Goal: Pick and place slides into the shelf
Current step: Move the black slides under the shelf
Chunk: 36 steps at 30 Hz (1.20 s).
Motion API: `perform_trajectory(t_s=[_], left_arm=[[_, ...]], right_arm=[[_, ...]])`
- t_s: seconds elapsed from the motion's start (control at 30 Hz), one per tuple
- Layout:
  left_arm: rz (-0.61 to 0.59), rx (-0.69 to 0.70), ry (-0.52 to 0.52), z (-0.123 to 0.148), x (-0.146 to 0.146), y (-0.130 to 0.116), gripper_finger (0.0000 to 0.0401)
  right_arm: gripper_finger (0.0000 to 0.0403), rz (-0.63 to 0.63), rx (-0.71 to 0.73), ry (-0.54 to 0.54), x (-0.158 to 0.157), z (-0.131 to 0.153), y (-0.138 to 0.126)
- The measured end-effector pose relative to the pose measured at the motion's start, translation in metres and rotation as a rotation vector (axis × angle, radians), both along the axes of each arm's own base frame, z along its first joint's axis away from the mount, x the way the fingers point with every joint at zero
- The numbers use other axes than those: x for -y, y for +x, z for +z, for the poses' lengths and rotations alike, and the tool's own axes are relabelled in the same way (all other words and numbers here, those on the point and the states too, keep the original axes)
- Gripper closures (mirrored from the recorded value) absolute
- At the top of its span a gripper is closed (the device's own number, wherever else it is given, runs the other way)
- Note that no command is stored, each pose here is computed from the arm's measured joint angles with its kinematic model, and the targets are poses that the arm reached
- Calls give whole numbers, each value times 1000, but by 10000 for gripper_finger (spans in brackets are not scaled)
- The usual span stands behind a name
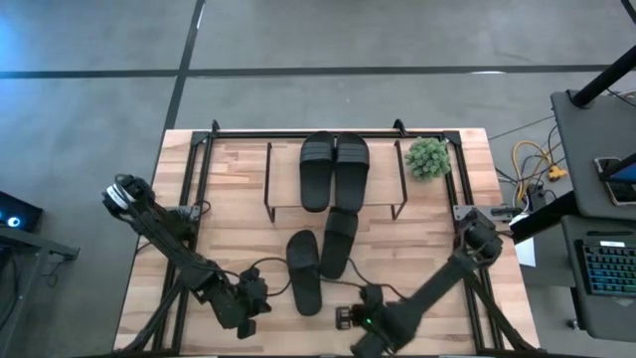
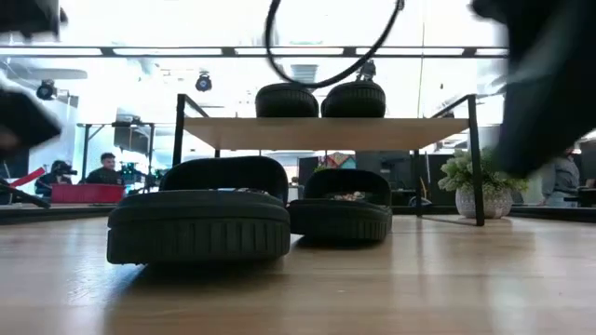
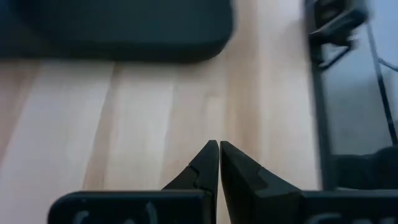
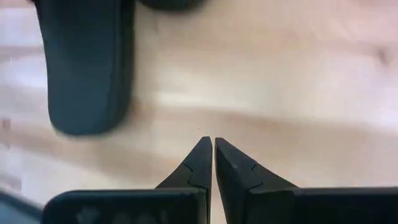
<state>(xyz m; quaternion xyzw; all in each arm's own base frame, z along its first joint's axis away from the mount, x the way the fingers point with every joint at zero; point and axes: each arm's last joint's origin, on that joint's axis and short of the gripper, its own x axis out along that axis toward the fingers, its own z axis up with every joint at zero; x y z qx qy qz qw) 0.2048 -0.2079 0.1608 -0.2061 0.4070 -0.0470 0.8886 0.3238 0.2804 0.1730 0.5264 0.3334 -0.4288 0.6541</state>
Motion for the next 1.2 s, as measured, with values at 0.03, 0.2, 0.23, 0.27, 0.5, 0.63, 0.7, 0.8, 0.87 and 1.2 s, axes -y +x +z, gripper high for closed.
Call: perform_trajectory(t_s=[0.03,0.2,0.23,0.27,0.5,0.63,0.7,0.8,0.87,1.2], left_arm=[[20,-4,0,-7,0,0,400],[98,20,72,-27,-2,6,400],[120,21,71,-28,-3,9,400],[141,28,75,-29,-4,11,400],[300,88,96,-20,-23,41,400],[352,99,133,-16,-45,59,400],[374,99,148,-15,-55,67,400],[409,97,166,-14,-69,74,400],[424,94,158,-12,-75,77,400],[292,33,130,6,-59,62,400]], right_arm=[[390,-4,3,7,-4,0,-4],[390,28,-11,7,-16,1,-15],[390,32,-13,5,-17,1,-16],[390,35,-14,2,-17,1,-17],[390,141,-39,-43,-21,2,-22],[390,199,-51,-80,-22,4,-25],[390,224,-59,-92,-23,3,-26],[390,266,-69,-109,-24,3,-28],[390,282,-72,-115,-26,3,-30],[390,301,-84,-126,-30,7,-39]])
